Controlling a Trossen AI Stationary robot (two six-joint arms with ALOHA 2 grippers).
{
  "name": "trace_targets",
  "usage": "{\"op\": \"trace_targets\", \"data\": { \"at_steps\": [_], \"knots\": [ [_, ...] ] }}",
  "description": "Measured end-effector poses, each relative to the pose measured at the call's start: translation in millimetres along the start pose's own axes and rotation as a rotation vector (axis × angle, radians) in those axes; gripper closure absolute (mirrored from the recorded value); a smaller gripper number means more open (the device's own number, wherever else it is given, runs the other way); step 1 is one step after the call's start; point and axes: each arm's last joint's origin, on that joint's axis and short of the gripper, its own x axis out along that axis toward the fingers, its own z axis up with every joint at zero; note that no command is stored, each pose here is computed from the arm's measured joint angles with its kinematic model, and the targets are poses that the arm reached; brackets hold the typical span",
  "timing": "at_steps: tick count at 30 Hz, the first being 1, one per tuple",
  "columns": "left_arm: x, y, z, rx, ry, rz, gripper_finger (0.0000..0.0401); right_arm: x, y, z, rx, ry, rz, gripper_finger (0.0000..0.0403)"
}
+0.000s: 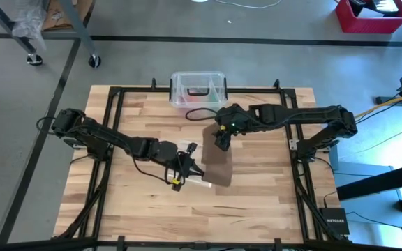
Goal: Roll bandage
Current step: Roll the brown bandage
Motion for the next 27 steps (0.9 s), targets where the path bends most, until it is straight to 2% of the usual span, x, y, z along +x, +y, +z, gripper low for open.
{"op": "trace_targets", "data": {
  "at_steps": [6,19,24,27],
  "knots": [
    [0,0,0,0.0,0.001,0.001,0.0401,3,1,-1,-0.008,0.011,-0.003,0.0102],
    [0,0,-1,0.003,0.007,0.011,0.0401,2,1,1,-0.021,-0.005,0.004,0.01],
    [0,0,-3,0.001,0.028,0.011,0.0401,-33,3,24,-0.013,-0.035,0.082,0.01],
    [0,2,-4,-0.004,0.037,0.02,0.0401,-58,2,36,-0.009,-0.064,0.084,0.01]
  ]
}}
